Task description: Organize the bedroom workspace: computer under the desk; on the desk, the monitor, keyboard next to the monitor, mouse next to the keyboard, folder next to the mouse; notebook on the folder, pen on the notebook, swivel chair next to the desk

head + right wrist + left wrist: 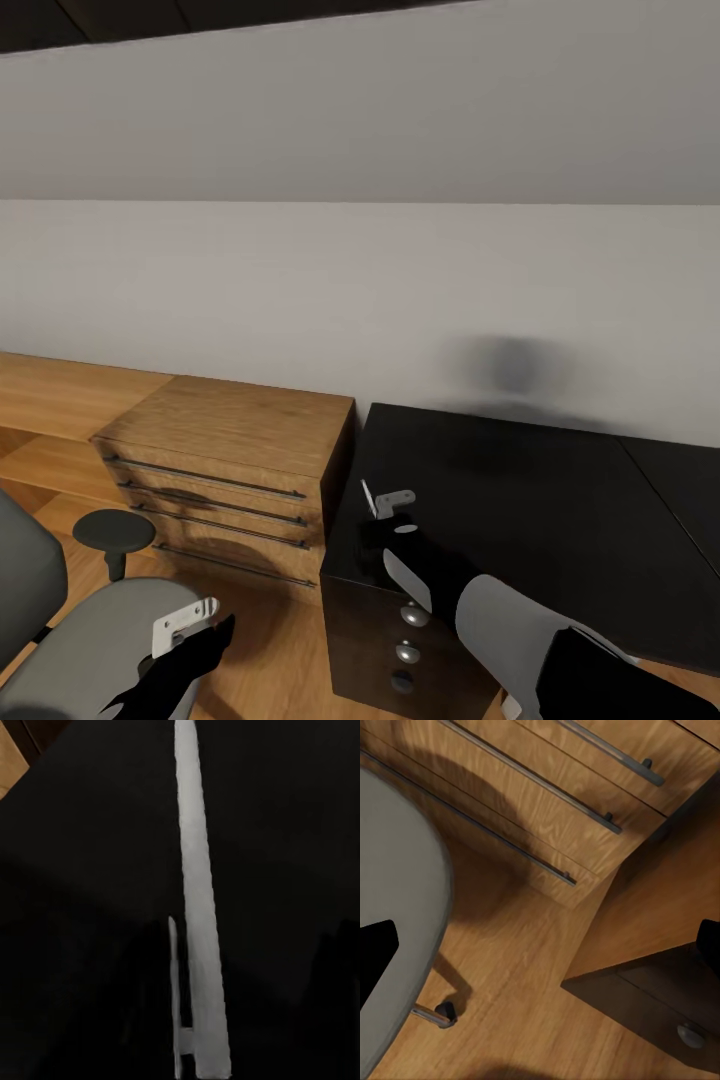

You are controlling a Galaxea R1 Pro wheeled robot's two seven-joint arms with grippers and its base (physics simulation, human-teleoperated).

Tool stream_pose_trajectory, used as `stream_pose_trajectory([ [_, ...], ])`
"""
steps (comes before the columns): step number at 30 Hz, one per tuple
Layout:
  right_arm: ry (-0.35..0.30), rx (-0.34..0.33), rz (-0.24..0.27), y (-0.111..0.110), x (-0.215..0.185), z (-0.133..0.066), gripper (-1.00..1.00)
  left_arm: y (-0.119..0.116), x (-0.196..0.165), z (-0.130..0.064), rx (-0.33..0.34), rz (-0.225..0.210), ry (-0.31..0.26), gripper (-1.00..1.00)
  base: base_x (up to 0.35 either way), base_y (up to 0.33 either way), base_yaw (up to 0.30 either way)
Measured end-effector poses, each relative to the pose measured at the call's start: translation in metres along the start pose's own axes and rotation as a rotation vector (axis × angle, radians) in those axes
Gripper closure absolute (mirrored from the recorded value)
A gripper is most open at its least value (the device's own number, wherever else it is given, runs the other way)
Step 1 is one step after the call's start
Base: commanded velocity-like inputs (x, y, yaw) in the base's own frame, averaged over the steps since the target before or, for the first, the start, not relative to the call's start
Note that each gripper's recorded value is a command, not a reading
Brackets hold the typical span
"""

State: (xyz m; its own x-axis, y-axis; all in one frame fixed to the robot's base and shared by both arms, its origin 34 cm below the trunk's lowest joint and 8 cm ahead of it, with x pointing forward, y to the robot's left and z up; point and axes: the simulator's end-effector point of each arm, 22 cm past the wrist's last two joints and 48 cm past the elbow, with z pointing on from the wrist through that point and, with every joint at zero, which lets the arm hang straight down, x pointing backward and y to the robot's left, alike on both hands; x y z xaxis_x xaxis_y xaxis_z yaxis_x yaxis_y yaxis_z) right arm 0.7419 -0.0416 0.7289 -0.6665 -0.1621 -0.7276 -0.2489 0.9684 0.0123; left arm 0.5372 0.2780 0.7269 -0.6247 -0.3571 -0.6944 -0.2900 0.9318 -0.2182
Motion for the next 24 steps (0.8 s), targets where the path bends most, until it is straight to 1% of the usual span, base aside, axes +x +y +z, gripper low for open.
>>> stream_pose_trajectory([
  [13, 0.013, 0.001, -0.015, 0.0007, 0.0011, -0.0008, 1.00, -0.0005, -0.0002, -0.0001, 0.001, -0.001, -0.001, -1.00, 0.000, 0.000, 0.000],
  [24, 0.018, 0.000, -0.017, 0.0017, 0.0014, -0.0011, 1.00, -0.0008, 0.0001, -0.0001, 0.001, -0.001, 0.000, -1.00, 0.000, 0.000, 0.000],
])
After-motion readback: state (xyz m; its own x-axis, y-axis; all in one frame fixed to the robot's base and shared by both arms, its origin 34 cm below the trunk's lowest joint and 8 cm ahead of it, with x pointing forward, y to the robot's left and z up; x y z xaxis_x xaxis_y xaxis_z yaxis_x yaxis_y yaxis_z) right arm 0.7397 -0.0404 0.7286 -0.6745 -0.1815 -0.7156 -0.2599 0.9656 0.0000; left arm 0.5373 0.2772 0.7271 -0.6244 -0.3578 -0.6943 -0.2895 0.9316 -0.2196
